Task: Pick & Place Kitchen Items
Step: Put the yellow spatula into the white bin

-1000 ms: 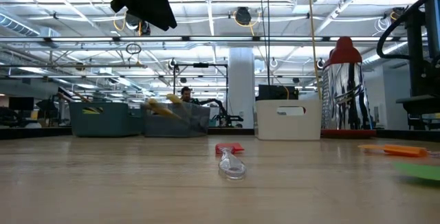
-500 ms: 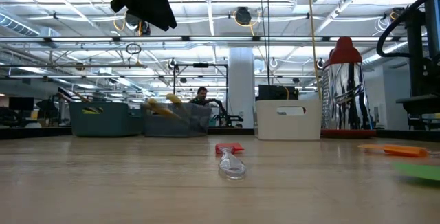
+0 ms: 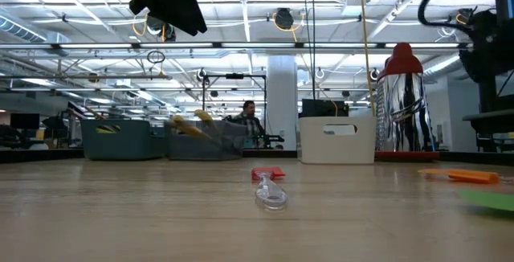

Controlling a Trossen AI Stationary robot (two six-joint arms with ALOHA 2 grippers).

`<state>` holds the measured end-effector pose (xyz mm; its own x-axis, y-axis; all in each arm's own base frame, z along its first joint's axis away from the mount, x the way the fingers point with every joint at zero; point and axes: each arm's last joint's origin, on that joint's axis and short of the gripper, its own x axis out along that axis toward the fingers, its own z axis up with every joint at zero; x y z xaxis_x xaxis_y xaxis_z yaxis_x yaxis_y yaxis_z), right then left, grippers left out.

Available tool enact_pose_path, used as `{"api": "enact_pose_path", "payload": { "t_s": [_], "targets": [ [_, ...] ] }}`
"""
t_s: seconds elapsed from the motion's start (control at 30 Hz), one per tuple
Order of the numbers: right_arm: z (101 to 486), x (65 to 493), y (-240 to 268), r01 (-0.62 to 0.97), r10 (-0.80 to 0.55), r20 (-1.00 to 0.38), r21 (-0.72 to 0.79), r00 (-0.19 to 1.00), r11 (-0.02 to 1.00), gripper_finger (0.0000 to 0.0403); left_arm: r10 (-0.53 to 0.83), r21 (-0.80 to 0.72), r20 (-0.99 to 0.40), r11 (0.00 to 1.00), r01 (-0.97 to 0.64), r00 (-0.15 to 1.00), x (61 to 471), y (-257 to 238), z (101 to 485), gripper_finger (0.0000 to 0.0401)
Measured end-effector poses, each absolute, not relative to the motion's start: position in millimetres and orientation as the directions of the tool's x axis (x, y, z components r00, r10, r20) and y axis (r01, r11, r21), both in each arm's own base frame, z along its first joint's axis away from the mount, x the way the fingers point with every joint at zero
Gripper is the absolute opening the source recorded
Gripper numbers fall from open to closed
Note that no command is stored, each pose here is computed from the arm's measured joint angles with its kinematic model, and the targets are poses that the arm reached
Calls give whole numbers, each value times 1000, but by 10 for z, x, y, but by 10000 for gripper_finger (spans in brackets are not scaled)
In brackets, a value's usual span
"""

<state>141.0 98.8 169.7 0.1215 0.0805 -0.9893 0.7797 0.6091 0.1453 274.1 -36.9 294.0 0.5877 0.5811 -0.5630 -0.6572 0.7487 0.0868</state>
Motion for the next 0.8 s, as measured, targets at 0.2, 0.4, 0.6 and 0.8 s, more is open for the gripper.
{"api": "enact_pose_path", "payload": {
  "t_s": [0.2,0.4,0.6,0.8],
  "targets": [
    [1860,1541,923,742,11,-961,221,277,633,1,574,99,-568,759,-644,590,2741,-372,2939,136],
    [1991,1671,803,663,-23,-891,320,454,676,0,537,96,-592,787,-610,601,2744,-382,2931,136],
    [2193,1886,685,481,-8,-736,435,677,761,0,508,81,-609,803,-590,609,2746,-391,2926,136],
    [2415,2111,521,287,-31,-525,415,850,863,0,508,80,-609,804,-590,609,2746,-391,2926,136]
  ]
}}
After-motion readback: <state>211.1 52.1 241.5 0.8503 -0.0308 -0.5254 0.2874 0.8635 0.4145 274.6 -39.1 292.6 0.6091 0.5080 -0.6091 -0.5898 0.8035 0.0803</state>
